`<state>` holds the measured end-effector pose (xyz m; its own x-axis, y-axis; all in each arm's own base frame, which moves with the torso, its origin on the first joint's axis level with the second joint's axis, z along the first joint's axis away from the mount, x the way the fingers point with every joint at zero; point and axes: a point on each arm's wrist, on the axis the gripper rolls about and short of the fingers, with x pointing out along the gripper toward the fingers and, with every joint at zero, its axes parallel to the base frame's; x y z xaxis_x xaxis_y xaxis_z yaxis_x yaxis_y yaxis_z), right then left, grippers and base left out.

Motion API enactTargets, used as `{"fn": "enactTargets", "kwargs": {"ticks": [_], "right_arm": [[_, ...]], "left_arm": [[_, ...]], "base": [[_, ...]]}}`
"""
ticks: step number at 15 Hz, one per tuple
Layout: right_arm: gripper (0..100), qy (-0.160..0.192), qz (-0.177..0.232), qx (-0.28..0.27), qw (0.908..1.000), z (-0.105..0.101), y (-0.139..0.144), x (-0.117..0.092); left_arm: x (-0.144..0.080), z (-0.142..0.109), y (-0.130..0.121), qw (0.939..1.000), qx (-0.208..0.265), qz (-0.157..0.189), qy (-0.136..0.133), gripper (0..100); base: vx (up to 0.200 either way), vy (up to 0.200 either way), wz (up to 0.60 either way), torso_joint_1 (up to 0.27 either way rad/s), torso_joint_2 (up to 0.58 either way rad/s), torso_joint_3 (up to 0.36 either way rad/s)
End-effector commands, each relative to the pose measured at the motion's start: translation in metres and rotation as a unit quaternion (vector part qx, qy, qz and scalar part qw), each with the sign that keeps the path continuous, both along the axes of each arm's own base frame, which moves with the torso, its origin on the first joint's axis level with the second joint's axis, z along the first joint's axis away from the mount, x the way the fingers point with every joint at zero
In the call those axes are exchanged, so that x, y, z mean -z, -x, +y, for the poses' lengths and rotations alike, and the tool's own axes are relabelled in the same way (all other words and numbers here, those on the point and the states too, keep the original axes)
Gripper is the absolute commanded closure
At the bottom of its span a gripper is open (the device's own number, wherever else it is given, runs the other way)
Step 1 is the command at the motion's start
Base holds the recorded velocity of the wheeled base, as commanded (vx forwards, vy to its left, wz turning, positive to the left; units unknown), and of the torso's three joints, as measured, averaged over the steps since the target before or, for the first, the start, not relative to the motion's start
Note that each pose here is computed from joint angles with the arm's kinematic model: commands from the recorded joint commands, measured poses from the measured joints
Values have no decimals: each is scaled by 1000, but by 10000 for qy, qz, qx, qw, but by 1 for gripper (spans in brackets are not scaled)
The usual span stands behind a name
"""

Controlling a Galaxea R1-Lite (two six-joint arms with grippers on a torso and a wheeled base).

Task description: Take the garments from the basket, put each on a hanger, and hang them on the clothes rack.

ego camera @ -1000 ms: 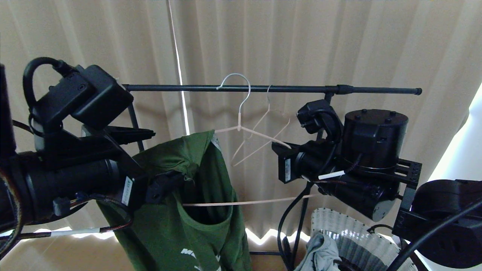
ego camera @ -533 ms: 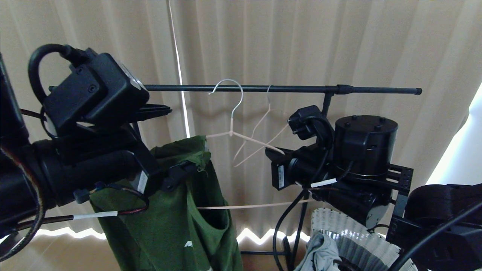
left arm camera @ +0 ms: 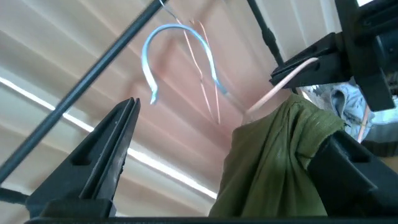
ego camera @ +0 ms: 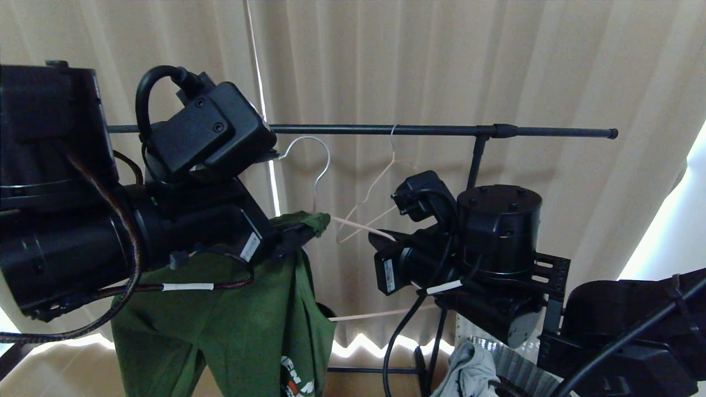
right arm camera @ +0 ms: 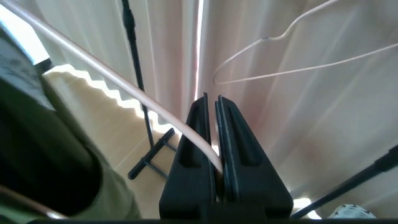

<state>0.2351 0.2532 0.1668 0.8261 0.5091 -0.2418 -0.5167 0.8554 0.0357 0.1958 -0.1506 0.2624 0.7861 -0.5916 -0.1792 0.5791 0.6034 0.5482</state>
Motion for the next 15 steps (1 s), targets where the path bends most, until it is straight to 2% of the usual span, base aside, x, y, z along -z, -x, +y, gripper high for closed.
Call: {"fn": "enactTargets", "kwargs": {"ticks": [1, 3, 4, 5, 6, 12, 13, 15], "right_arm": [[100, 48, 32, 43, 10000, 1, -3, 4], [100, 26, 10, 157, 9999, -4, -9, 3], [100, -40, -61, 263, 9996, -8, -16, -3], [100, -94, -116, 370, 9992, -11, -23, -7], [100, -110, -132, 424, 9990, -14, -26, -8], [100, -202, -219, 863, 9958, -38, -44, -15], [100, -219, -252, 953, 9949, -44, -47, -18], [100, -259, -292, 1084, 9933, -53, -51, -22]], "left_arm": [[6, -1, -1, 9999, -3, 82, -76, 0], [9, 3, 2, 9997, -11, 33, -232, 0], [15, 8, 6, 9986, 14, -79, -526, 0], [17, 9, 8, 9977, 49, -154, -666, 0], [16, 10, 8, 9975, 46, -184, -681, 0], [10, 13, 12, 9978, 73, -287, -585, 0], [8, 13, 13, 9982, 61, -303, -517, 0], [3, 12, 12, 9990, -1, -420, -148, 0]], "base": [[0, 0, 0, 0, 0, 0], [0, 0, 0, 0, 0, 0], [0, 0, 0, 0, 0, 0], [0, 0, 0, 0, 0, 0], [0, 0, 0, 0, 0, 0], [0, 0, 0, 0, 0, 0], [0, 0, 0, 0, 0, 0], [0, 0, 0, 0, 0, 0]]}}
